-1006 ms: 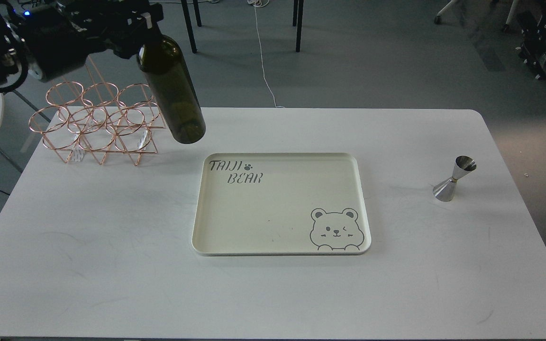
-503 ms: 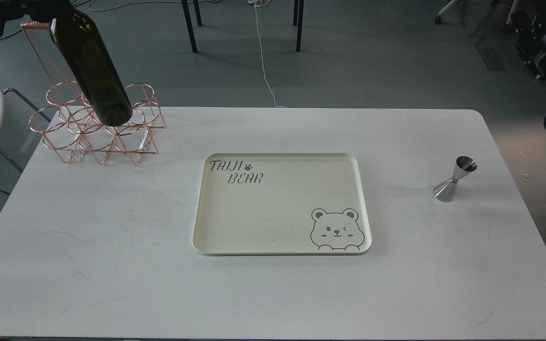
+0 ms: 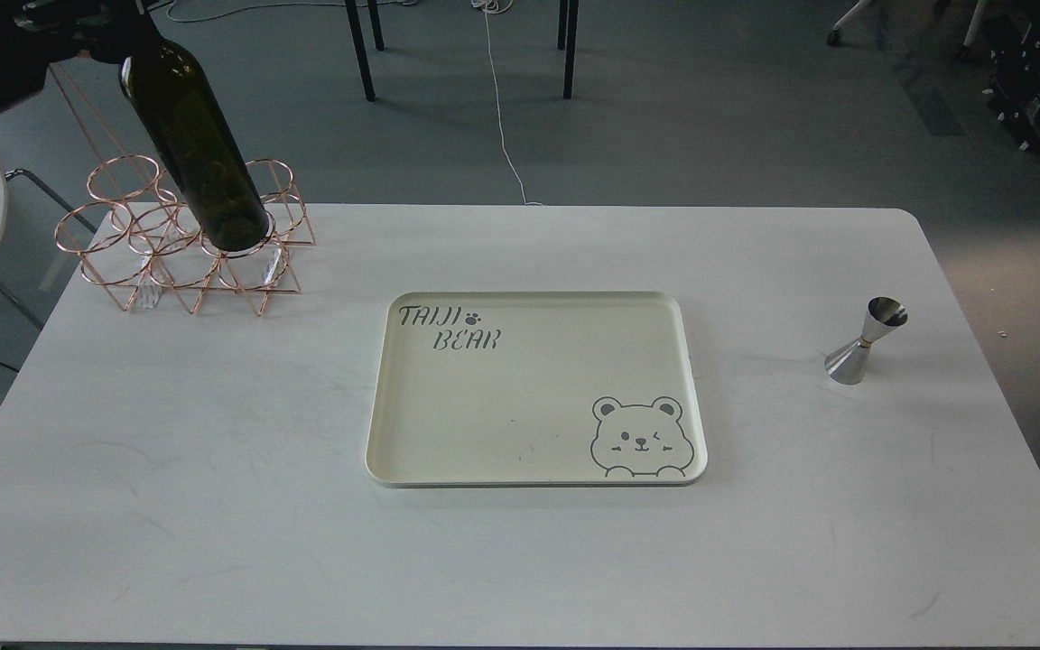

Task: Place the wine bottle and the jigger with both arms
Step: 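Carry the bottle over the copper wine rack with the left gripper, then lower the bottle into a slot of the wine rack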

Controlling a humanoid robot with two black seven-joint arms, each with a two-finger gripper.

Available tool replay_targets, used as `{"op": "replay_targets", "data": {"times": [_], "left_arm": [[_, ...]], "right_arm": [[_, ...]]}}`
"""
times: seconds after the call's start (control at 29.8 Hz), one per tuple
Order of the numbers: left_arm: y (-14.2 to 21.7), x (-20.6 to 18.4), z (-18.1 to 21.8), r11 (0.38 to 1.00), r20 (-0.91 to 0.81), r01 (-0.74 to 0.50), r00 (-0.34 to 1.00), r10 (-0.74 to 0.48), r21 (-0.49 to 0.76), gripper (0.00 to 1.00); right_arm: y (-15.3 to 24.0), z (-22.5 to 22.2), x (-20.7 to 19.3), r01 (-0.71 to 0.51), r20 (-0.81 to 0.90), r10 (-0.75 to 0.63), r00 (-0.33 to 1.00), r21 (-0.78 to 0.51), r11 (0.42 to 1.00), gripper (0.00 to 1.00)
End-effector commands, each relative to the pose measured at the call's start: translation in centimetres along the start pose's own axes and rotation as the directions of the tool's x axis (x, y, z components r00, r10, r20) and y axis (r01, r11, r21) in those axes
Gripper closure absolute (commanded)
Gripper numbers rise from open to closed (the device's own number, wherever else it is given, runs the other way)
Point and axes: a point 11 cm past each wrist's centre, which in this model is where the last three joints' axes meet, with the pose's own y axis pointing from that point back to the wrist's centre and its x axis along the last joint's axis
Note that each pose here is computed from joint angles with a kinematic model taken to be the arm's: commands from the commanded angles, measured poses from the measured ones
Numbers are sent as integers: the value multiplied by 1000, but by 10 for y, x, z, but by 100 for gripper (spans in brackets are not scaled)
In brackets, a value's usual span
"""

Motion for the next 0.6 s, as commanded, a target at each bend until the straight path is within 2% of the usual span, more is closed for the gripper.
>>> {"op": "replay_targets", "data": {"times": [0.0,0.27,0.57], "left_arm": [[-1,-4,1,1000,-4,5,1000,-6,-2,89],[-5,-24,-1,1000,15,19,1000,-19,4,86],[-16,-51,8,998,-1,61,998,-61,-16,78]], "right_arm": [[0,0,0,0,0,0,1000,0,1000,3],[0,1,0,0,0,0,1000,-2,1000,3],[1,2,0,0,0,0,1000,-3,1000,3]]}}
